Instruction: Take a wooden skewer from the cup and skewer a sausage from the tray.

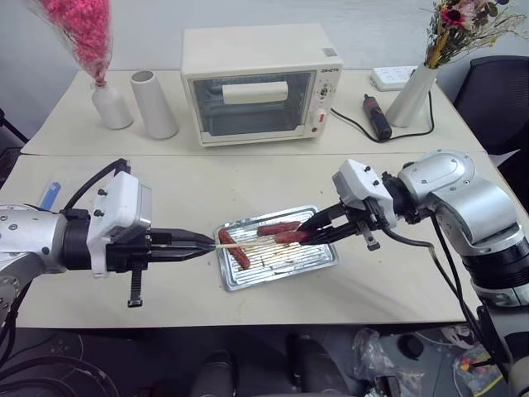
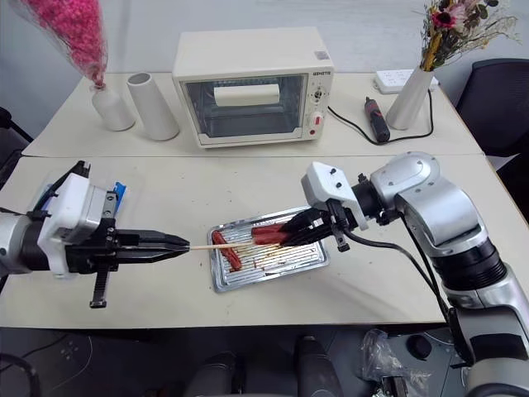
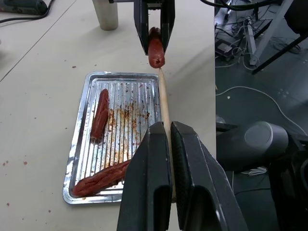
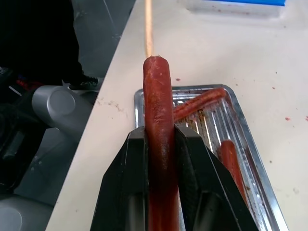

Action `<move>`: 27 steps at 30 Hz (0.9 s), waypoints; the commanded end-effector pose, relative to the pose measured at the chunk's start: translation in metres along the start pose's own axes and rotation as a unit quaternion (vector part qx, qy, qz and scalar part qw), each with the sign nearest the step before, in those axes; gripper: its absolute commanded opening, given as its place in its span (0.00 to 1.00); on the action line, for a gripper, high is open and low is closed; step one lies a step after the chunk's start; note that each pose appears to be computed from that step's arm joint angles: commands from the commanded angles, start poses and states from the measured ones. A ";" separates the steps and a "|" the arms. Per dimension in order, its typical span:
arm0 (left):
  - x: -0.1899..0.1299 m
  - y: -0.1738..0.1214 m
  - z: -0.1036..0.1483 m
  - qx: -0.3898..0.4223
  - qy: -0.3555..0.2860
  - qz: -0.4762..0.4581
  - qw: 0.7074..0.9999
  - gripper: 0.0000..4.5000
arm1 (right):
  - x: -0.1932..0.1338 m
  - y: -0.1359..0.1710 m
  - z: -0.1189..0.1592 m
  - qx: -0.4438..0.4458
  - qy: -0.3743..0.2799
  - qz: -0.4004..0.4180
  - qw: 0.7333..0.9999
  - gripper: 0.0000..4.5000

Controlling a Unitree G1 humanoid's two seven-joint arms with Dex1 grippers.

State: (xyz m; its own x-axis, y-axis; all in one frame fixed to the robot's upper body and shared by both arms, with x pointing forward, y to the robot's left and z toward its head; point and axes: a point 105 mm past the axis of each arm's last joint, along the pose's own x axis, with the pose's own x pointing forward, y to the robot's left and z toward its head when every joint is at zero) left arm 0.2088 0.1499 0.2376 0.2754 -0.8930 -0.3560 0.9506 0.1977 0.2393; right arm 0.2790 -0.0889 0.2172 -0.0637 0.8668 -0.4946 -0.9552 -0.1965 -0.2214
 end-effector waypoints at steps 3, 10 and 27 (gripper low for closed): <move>-0.006 0.002 0.006 0.026 0.003 0.010 1.000 0.00 | -0.004 0.000 0.005 -0.019 -0.002 -0.005 1.000 0.16; -0.009 0.006 0.005 0.030 0.008 0.014 0.999 0.00 | -0.005 0.002 0.004 -0.018 0.001 -0.003 1.000 0.16; -0.004 0.006 0.011 0.041 -0.002 0.008 0.999 0.00 | 0.001 0.003 0.007 -0.017 -0.009 0.000 1.000 0.16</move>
State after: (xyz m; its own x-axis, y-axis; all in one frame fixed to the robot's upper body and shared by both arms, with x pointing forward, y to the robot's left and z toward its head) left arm 0.2147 0.1537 0.2451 0.2904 -0.8887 -0.3549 0.9397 0.1950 0.2808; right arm 0.2782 -0.0880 0.2145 -0.0652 0.8663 -0.4953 -0.9542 -0.1994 -0.2232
